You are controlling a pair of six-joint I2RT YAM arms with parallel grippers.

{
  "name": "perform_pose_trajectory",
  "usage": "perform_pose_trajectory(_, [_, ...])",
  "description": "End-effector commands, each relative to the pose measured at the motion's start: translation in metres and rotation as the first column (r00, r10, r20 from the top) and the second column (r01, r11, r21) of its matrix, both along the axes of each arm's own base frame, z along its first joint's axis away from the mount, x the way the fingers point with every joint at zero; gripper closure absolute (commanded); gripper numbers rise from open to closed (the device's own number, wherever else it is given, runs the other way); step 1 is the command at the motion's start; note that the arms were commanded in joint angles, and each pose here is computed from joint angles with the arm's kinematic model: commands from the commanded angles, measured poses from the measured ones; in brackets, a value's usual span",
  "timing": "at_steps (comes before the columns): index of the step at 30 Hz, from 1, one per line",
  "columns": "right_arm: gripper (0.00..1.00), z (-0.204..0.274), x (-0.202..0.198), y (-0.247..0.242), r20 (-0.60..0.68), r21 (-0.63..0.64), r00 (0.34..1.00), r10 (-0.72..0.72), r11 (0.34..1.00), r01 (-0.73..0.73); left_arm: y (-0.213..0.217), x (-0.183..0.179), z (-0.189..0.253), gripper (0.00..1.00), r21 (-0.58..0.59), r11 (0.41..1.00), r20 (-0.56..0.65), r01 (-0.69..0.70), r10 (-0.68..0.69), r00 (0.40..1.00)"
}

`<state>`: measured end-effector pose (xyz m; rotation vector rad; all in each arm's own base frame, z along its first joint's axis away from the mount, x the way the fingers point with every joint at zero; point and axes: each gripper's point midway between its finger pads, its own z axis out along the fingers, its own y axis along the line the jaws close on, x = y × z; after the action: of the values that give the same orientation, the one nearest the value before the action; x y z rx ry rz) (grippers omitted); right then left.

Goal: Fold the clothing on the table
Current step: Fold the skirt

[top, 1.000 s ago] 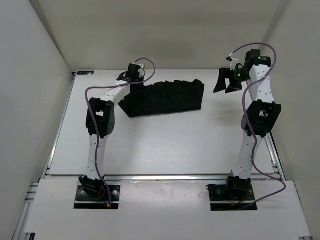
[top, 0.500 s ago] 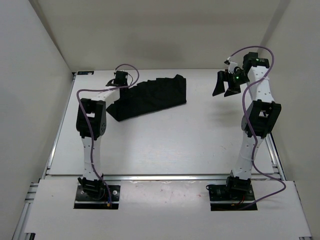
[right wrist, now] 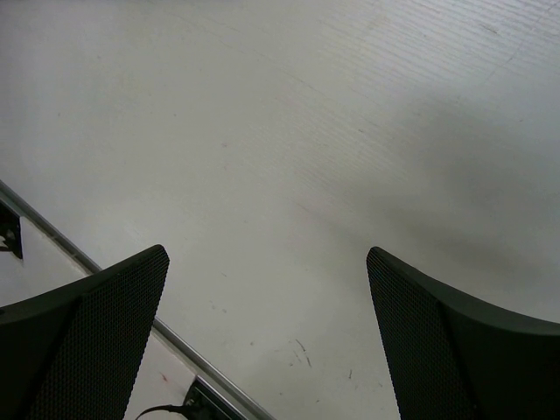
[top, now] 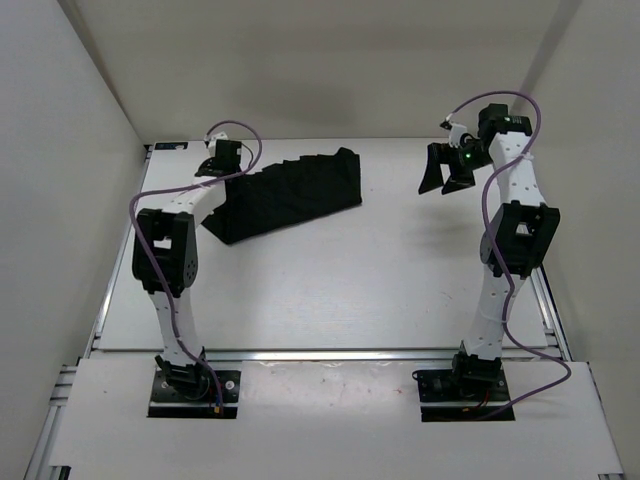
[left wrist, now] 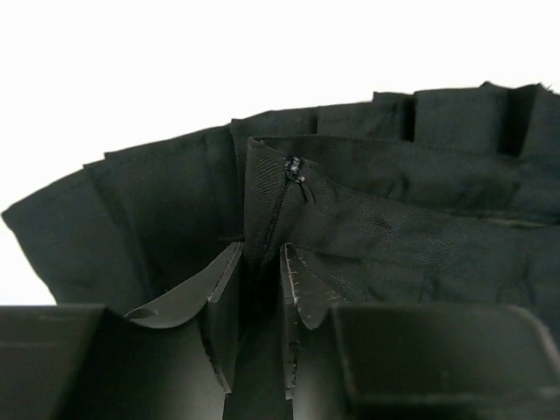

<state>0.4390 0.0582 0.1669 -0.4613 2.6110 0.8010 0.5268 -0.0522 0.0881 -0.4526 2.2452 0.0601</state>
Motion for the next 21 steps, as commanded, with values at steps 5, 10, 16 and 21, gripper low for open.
perform_pose_trajectory(5, [0.01,0.023,-0.008,0.007,0.047,0.014,0.999,0.021,1.0,-0.022,0.044,-0.017,0.026,0.83,-0.048,0.99,0.077,-0.135,0.138,0.987])
perform_pose_trajectory(10, [0.01,0.024,-0.013,0.007,0.041,0.019,0.999,0.022,1.0,-0.023,0.057,-0.025,0.003,0.97,-0.056,0.982,0.005,-0.179,0.18,0.984])
perform_pose_trajectory(16, [0.01,0.027,-0.018,0.002,0.043,0.021,0.999,0.011,1.0,-0.012,0.053,-0.028,0.01,0.02,-0.087,0.979,0.021,-0.185,0.187,0.982])
perform_pose_trajectory(21, [0.01,0.027,-0.02,-0.001,0.04,0.018,0.999,0.004,1.0,-0.005,0.029,-0.018,0.064,0.02,-0.021,0.997,0.162,-0.079,0.081,0.983])
